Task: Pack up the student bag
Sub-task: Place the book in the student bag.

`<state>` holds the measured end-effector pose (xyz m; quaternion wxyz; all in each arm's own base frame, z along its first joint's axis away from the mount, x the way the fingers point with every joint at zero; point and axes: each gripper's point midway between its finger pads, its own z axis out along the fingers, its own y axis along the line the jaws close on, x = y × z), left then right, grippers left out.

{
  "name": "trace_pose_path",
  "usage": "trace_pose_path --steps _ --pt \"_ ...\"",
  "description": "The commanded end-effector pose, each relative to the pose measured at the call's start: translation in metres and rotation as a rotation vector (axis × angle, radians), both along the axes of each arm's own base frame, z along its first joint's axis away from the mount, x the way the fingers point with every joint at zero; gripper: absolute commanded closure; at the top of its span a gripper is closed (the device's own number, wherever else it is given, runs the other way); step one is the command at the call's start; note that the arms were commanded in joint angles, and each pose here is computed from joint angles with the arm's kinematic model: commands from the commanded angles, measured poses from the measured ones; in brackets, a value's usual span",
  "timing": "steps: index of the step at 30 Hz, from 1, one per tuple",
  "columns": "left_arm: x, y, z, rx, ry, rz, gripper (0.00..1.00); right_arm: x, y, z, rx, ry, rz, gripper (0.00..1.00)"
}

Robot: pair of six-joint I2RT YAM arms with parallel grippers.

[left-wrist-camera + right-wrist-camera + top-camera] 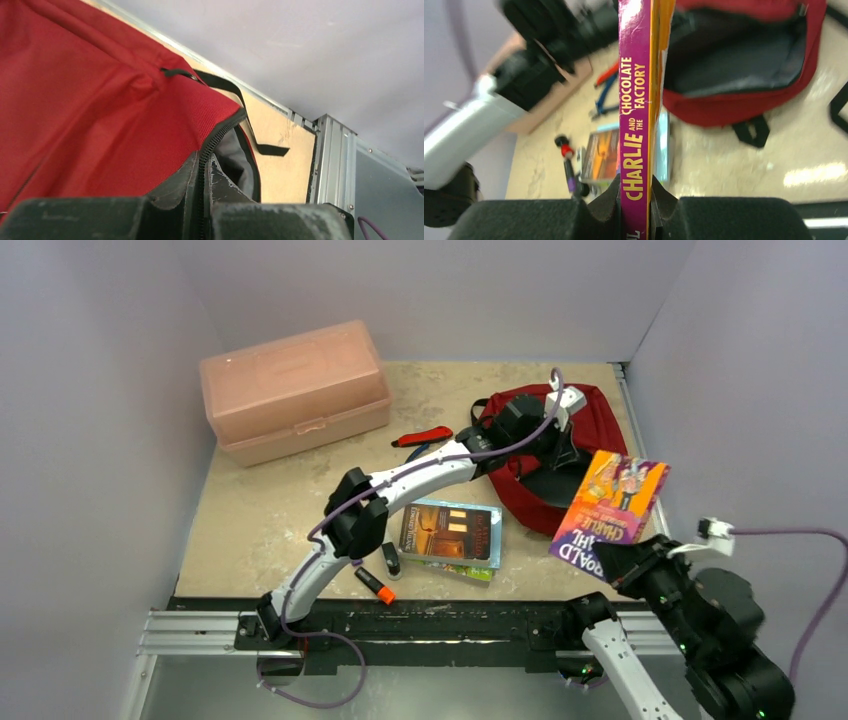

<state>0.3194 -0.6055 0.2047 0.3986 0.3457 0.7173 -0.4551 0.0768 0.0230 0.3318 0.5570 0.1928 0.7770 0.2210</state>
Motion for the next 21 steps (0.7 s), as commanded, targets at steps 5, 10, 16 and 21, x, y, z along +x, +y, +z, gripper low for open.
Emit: trace_pose_path --steps 5,10,16,21 --pt "0.004 0.018 0.134 -0.185 -0.26 -0.041 1.0 0.019 0.078 -0.062 0.314 0.232 0.249 1.0" --pt "-0.001 0.027 0.148 -0.212 -0.322 -0.105 1.0 0.049 0.099 -0.056 0.423 0.209 0.287 1.0" --pt "0.007 0.042 0.157 -0.261 -0.369 -0.076 1.0 0.07 0.098 -0.079 0.506 0.242 0.191 1.0" --pt "0.018 0.052 0.157 -0.299 -0.353 -0.031 1.0 0.079 0.083 -0.096 0.554 0.213 0.068 1.0"
